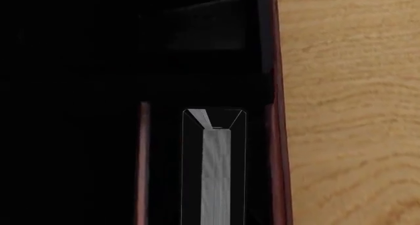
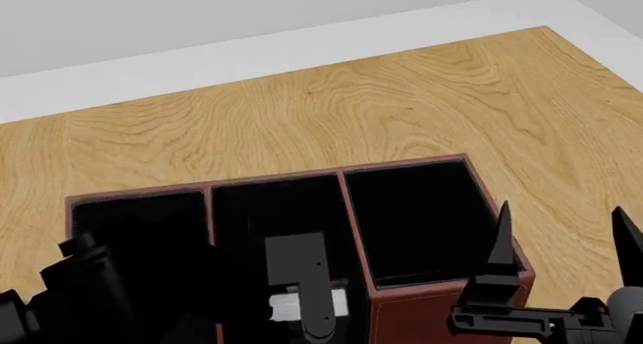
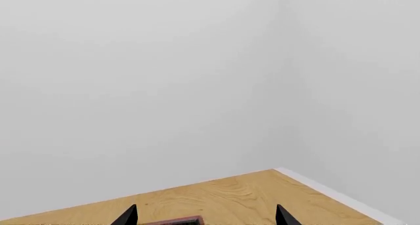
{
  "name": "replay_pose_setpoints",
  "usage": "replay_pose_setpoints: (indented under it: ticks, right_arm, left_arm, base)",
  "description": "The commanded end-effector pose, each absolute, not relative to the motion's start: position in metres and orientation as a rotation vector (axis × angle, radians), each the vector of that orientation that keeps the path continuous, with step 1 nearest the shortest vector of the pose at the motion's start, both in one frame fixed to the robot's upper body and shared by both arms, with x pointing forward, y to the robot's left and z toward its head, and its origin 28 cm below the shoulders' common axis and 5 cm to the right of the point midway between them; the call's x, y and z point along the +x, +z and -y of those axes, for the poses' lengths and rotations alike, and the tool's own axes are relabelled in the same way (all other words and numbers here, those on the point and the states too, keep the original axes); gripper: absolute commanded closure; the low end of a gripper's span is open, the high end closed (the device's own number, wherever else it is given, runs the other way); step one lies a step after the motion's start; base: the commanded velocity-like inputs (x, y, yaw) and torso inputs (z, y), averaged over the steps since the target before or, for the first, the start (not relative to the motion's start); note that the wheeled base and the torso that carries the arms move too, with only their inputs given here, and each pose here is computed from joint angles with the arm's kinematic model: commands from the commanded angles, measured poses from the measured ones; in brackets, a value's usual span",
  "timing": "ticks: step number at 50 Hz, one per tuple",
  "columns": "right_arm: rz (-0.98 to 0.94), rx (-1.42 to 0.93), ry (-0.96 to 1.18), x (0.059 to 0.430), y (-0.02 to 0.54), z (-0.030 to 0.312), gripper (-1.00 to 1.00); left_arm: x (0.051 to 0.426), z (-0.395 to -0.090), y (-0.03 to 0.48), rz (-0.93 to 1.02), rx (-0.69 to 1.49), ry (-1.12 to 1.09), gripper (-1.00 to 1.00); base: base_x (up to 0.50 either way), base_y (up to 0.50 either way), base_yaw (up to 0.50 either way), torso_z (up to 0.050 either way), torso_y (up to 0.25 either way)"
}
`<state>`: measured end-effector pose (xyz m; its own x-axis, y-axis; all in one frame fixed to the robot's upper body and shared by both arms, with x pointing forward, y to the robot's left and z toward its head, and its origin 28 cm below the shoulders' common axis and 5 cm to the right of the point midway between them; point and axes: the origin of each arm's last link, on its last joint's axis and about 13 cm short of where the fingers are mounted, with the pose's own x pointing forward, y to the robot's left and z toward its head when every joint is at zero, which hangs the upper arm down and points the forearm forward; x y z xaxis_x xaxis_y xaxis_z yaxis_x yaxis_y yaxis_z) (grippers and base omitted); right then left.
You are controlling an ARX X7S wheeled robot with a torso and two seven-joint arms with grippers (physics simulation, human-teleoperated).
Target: Pick up the book and place it in the back compartment of the caddy.
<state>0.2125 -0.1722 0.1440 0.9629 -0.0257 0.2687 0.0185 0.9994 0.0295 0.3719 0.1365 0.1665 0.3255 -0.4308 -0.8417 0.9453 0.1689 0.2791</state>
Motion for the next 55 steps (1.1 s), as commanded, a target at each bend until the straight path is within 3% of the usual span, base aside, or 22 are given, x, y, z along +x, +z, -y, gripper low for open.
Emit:
replay_pose_setpoints:
  ticks: [1, 36, 37, 55]
  right_arm:
    - [0.267, 0.024, -0.021, 0.213, 0.144, 0.171, -1.00]
    - [0.251, 0.023, -0.022, 0.213, 0.143, 0.170, -1.00]
    - [0.250, 0.023, -0.021, 0.213, 0.142, 0.169, -1.00]
    - [0.254, 0.018, -0.012, 0.214, 0.144, 0.169, -1.00]
  left_arm:
    - [0.376, -0.138, 0.161, -0.674, 0.912, -1.069, 1.00]
    - [0.384, -0.137, 0.135, -0.696, 0.914, -1.053, 1.00]
    - [0.384, -0.138, 0.134, -0.692, 0.922, -1.051, -1.00]
    - [0.384, -0.138, 0.139, -0.692, 0.917, -1.050, -1.00]
  base:
    - [0.00, 0.00, 0.00, 0.000, 0.010]
    - [0.00, 0.00, 0.00, 0.000, 0.001]
    - [0.00, 0.00, 0.00, 0.000, 0.000]
    - [0.00, 0.00, 0.00, 0.000, 0.000]
